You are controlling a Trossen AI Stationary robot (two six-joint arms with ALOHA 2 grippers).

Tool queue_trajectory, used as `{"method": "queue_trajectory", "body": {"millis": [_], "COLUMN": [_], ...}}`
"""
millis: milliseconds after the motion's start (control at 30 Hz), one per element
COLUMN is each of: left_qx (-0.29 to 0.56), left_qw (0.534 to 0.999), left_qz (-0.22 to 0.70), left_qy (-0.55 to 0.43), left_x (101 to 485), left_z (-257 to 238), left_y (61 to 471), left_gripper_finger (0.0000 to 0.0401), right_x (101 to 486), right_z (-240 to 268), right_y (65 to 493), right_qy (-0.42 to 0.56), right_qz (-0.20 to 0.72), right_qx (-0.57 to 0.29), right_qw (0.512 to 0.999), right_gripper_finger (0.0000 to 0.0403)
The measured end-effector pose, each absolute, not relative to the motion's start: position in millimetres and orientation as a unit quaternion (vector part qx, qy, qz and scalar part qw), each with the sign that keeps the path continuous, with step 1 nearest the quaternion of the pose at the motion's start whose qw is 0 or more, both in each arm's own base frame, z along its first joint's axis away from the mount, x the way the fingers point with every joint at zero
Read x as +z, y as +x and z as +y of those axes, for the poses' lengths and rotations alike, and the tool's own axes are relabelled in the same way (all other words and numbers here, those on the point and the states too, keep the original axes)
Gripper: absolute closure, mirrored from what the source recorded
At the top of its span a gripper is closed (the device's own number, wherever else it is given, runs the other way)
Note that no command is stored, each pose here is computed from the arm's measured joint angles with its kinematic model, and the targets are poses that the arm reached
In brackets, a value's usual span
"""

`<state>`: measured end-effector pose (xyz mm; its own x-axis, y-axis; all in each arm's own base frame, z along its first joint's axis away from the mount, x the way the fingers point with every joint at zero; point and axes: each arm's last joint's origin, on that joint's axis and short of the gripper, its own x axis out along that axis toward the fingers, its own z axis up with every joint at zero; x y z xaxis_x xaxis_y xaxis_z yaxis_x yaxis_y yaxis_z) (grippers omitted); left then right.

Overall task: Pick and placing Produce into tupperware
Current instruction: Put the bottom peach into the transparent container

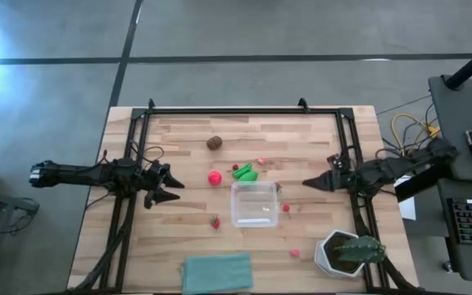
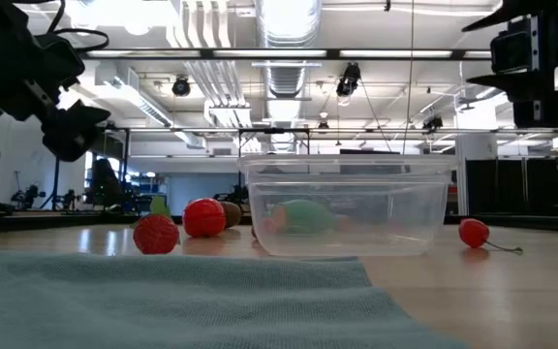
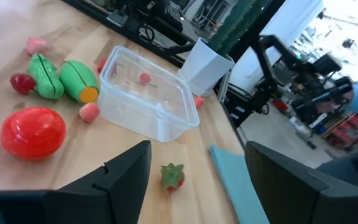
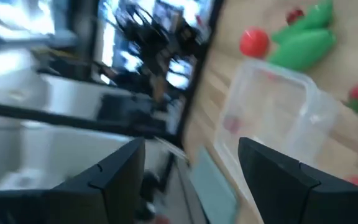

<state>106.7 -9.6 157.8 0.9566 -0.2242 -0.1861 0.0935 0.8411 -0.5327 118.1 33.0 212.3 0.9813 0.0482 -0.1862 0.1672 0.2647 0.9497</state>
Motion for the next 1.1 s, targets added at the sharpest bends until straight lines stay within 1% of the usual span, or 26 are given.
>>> {"method": "queue_trajectory", "body": {"millis": [67,200,300,367,500,667,767,900,1000,1100], "left_qx": [-0.083,-0.083,-0.083,-0.082,-0.082,-0.082,-0.082,-0.082,-0.082,-0.083], "left_qw": [0.955,0.955,0.955,0.955,0.955,0.955,0.955,0.955,0.955,0.955], "left_qz": [0.12,0.12,0.12,0.12,0.12,0.12,0.12,0.12,0.12,0.119], "left_qy": [-0.258,-0.259,-0.259,-0.259,-0.259,-0.259,-0.259,-0.259,-0.259,-0.259], "left_x": [157.6,157.6,157.6,157.7,157.6,157.7,157.7,157.7,157.7,157.8], "left_z": [-9.5,-9.5,-9.5,-9.5,-9.5,-9.5,-9.5,-9.5,-9.5,-9.5], "left_y": [106.7,106.7,106.7,106.7,106.7,106.7,106.7,106.7,106.7,106.7], "left_gripper_finger": [0.0155,0.0155,0.0155,0.0155,0.0155,0.0155,0.0155,0.0155,0.0155,0.0155], "right_x": [219.1,233.6,242.6,247.9,248.7,232.7,223.0,222.7,224.4,221.5], "right_z": [35.6,40.4,42.0,42.9,44.8,53.1,60.8,74.2,85.7,99.8], "right_y": [124.2,137.1,147.1,156.5,180.8,215.0,232.7,253.8,265.6,273.1], "right_qy": [0.58,0.496,0.425,0.386,0.332,0.257,0.201,0.143,0.119,0.111], "right_qz": [0.137,0.274,0.37,0.424,0.516,0.623,0.659,0.663,0.662,0.671], "right_qx": [-0.048,-0.087,-0.123,-0.13,-0.109,-0.032,0.02,0.075,0.099,0.109], "right_qw": [0.802,0.82,0.817,0.809,0.782,0.738,0.724,0.731,0.733,0.725], "right_gripper_finger": [0.0158,0.0163,0.0165,0.0165,0.0165,0.0165,0.0165,0.0165,0.0165,0.0165]}}
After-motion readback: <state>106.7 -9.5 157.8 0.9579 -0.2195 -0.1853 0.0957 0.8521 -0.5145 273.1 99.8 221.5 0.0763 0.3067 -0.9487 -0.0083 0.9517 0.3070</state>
